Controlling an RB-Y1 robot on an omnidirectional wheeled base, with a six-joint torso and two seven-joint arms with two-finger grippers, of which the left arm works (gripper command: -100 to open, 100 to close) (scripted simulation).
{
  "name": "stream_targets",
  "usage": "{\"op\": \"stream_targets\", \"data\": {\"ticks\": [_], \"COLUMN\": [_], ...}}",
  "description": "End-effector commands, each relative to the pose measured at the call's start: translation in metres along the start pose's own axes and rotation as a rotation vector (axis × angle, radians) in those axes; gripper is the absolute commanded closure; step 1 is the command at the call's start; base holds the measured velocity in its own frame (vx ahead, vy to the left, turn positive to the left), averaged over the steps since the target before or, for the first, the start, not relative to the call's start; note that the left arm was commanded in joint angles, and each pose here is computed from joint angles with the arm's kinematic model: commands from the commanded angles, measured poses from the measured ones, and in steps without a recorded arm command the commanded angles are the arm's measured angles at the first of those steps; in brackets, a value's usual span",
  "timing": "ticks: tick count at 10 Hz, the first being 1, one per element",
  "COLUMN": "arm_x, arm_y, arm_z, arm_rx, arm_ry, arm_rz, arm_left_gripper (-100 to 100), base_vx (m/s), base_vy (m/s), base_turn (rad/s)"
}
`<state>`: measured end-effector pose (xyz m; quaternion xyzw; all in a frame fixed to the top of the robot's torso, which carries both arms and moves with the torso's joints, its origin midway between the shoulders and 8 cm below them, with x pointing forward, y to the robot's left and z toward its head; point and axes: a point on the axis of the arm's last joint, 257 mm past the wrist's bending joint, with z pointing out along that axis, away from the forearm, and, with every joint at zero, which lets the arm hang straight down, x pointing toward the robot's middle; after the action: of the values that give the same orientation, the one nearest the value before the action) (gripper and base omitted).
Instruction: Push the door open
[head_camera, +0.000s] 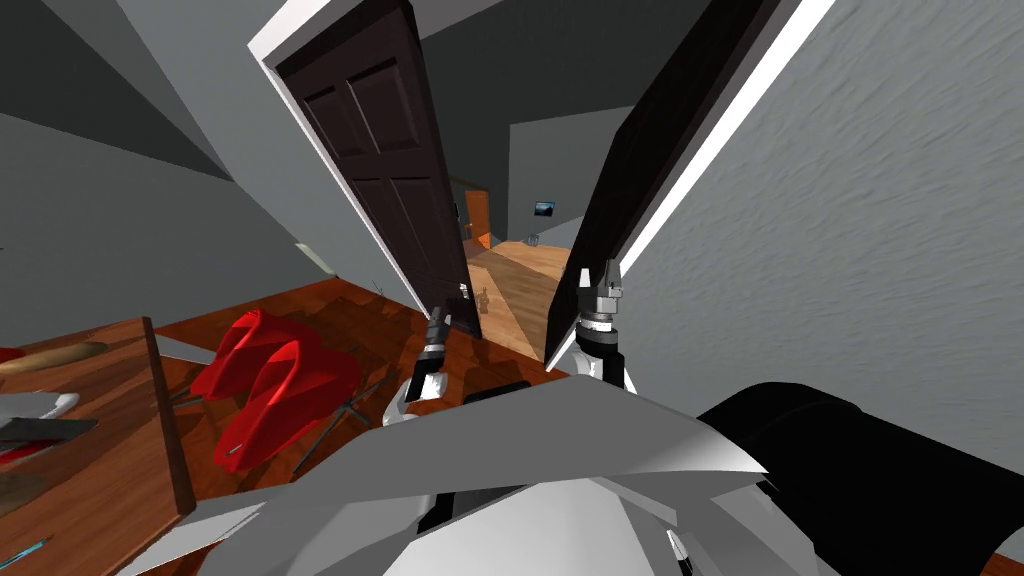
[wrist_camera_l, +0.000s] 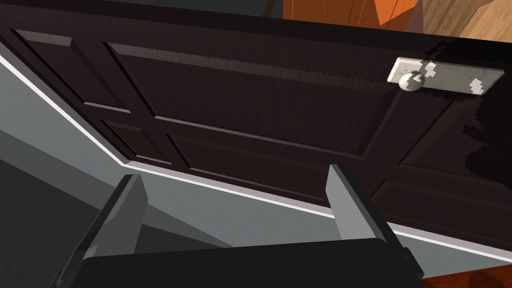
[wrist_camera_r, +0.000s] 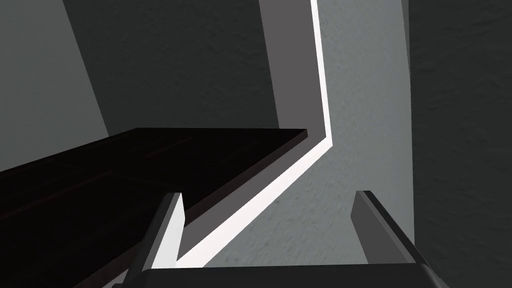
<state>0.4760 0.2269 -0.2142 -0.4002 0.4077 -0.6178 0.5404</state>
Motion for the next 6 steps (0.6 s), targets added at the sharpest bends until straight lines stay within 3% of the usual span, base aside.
{"op": "stream_targets", "data": {"ticks": [1,6], "arm_x": [0.003,0.013], "arm_y": [0.01,0.041], "arm_z": [-0.0004,-0.0038], "arm_rx": [-0.018,-0.072], "arm_ry": [0.01,0.039], "arm_rz": [-0.002,-0.005], "arm_left_gripper": [-100,-100], "base_vx": [0.072,0.072], "base_vy": [0.086,0.094], "base_turn": [-0.088,-0.089]}}
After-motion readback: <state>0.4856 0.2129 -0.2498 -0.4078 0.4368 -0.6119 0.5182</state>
